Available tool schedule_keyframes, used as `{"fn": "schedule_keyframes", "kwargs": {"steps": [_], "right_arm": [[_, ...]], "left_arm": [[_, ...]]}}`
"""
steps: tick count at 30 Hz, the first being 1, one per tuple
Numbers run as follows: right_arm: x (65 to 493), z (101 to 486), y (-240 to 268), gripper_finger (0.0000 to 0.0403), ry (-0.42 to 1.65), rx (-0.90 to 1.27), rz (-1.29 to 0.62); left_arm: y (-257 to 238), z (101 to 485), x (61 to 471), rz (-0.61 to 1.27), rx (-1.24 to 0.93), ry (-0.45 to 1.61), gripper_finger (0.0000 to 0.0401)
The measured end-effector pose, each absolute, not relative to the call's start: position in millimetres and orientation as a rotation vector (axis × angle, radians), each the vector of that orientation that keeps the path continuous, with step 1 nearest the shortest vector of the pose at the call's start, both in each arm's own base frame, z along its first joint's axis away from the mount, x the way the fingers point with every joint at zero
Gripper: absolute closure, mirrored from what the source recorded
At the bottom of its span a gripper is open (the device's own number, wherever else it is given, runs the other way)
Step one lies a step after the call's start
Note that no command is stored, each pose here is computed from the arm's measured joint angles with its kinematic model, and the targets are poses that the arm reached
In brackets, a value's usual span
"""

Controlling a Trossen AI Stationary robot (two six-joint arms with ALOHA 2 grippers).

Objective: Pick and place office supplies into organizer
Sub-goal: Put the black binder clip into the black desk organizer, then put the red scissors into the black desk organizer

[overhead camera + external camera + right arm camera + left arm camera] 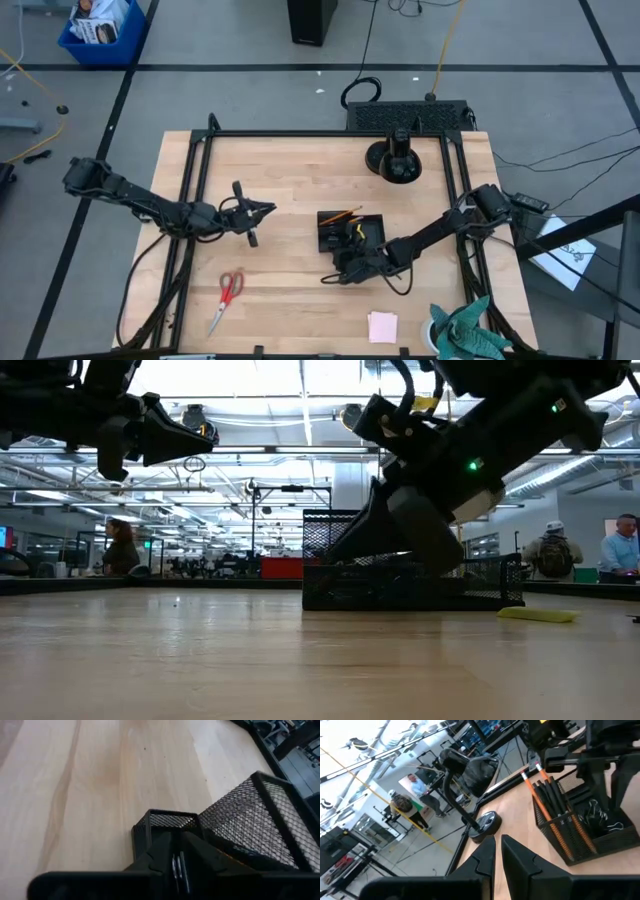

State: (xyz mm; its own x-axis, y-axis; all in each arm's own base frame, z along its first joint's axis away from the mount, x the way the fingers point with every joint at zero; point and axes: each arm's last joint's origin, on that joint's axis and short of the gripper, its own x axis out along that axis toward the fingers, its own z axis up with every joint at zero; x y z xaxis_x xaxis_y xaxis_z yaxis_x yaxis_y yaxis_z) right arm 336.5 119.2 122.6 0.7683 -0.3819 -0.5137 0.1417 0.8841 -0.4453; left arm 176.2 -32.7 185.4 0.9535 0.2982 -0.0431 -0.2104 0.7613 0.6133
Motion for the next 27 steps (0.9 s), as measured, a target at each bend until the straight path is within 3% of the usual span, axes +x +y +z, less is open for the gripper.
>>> {"fn": "schedule_keyframes", "kwargs": {"steps": [9, 14, 19, 23, 27], "right_arm": [[331.7, 149.6, 122.0, 0.0301, 0.573, -0.353, -0.285], [318.1, 201.8, 142.5, 0.0288, 0.524, -0.364, -0.244], [291.3, 235.7, 159.4, 0.0324, 0.484, -0.336, -0.056], [268.8, 227.0, 152.4, 0.0387, 0.449, -0.358, -0.037], [246.4, 203.5, 126.0, 0.0395, 0.349, -0.285, 0.043]], "left_arm": [[-37.7, 185.9, 175.0, 0.266, 0.661, 0.134, 0.0364], [-37.4, 184.9, 174.7, 0.281, 0.669, 0.150, 0.0364], [-35.5, 183.9, 174.0, 0.344, 0.677, 0.182, 0.0364], [-30.5, 188.9, 173.0, 0.490, 0.601, 0.166, 0.0364], [-26.8, 193.2, 172.9, 0.549, 0.583, 0.143, 0.0364]]}}
